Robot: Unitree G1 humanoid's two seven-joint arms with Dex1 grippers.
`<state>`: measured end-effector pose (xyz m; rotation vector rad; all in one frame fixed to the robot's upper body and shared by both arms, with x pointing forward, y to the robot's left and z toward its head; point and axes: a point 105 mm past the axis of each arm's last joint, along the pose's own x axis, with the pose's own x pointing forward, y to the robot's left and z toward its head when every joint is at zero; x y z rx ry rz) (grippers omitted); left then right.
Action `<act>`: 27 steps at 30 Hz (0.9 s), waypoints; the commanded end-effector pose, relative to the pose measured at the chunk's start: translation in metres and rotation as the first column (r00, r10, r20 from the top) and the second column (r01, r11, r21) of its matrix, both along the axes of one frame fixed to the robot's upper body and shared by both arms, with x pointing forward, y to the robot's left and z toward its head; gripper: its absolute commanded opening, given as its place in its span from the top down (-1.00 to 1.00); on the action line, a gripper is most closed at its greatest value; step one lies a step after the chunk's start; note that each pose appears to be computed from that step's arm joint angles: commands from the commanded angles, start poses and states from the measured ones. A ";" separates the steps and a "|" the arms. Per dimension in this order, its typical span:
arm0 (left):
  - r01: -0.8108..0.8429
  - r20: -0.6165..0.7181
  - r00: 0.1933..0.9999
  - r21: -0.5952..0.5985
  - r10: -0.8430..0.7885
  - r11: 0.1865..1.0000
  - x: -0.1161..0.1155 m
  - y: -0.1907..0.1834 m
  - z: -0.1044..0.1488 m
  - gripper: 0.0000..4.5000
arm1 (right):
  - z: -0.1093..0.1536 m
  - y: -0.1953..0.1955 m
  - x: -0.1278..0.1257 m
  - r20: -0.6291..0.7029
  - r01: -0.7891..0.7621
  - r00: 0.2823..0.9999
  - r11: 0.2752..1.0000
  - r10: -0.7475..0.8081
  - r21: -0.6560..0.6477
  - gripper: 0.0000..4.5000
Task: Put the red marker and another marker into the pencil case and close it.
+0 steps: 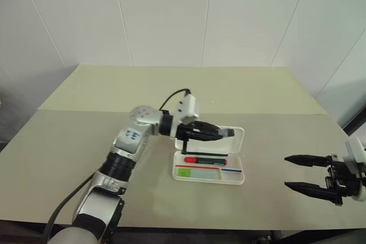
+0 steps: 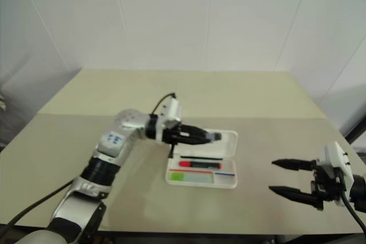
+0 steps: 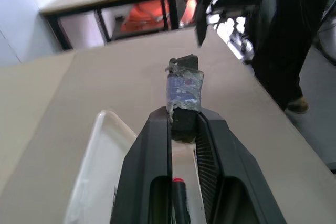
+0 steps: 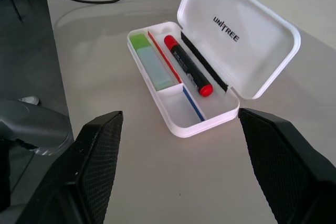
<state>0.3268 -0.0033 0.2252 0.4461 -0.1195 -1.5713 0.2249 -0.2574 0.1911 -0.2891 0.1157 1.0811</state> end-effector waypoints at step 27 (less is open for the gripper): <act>-0.073 0.029 0.997 0.267 0.067 0.961 -0.009 -0.054 -0.087 0.86 | 0.003 -0.010 -0.015 0.042 0.113 0.993 0.994 -0.113 0.004 -1.00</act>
